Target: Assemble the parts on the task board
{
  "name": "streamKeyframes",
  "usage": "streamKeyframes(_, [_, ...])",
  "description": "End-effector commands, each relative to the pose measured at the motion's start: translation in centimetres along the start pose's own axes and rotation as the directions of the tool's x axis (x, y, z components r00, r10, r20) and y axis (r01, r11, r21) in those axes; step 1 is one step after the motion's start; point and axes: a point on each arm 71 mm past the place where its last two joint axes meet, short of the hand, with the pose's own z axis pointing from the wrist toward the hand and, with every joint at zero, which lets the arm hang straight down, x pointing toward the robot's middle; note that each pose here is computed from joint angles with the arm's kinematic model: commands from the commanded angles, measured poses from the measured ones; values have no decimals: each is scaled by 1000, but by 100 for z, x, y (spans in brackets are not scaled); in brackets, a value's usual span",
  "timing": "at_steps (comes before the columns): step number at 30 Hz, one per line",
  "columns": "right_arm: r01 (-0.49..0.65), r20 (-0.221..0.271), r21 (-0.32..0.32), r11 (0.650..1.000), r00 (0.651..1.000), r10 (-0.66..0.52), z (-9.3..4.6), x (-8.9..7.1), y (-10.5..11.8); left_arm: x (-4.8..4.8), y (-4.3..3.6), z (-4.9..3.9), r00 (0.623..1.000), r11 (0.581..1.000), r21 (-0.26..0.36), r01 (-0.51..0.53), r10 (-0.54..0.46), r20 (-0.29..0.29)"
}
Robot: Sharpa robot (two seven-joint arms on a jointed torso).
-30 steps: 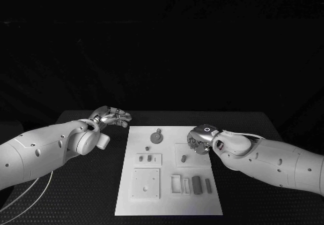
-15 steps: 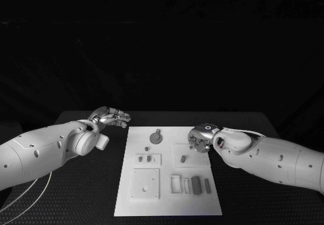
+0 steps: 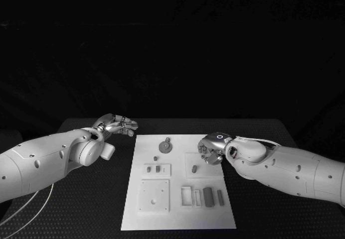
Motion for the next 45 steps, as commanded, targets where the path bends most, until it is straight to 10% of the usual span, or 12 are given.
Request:
streamKeyframes(1, [-6,0,-17,1000,1000,6,-5,1,26,11,-20,3,1000,1000,6,8,-8,-15])
streamKeyframes(45, [110,-20,-22,994,994,-110,71,225,166,12,-15,-7,1000,1000,1,5,-5,-20])
